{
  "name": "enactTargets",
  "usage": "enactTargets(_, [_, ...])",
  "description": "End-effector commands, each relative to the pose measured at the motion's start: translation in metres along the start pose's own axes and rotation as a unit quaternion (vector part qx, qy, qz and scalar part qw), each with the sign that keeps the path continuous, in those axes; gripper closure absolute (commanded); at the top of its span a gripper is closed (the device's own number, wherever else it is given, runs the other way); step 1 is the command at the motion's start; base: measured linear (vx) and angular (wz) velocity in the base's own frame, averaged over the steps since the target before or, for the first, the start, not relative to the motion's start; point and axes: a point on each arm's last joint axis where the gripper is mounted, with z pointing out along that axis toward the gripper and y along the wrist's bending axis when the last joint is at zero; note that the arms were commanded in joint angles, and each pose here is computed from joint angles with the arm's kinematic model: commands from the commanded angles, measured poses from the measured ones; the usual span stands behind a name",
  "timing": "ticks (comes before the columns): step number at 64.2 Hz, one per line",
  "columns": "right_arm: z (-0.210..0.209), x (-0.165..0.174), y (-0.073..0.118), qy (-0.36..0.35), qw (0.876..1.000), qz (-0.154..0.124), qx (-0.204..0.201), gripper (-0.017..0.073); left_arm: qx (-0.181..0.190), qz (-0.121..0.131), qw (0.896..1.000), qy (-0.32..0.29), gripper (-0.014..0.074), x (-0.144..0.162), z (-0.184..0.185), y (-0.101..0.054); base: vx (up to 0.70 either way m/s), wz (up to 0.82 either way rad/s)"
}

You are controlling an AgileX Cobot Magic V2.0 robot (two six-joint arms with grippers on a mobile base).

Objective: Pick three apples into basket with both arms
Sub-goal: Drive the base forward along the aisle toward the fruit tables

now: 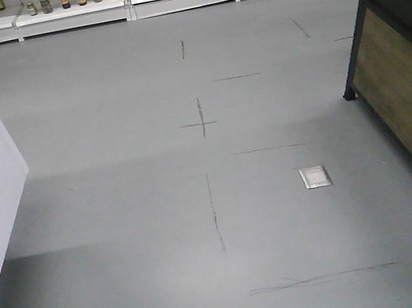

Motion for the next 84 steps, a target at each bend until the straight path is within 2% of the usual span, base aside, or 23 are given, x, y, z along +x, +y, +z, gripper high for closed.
enactTargets(1, [-0.0002,-0.0026,-0.0001,-0.035,0.999,-0.007,0.002,0.0564,0.001,0.0,0.998,-0.058,0.0599,-0.016,-0.003,-0.0005,0.0,0.0])
enactTargets(84, [-0.0002,-0.0026,-0.0001,-0.035,0.999,-0.007,0.002,0.0564,0.001,0.0,0.998,-0.058,0.0599,-0.016,-0.003,-0.0005,0.0,0.0])
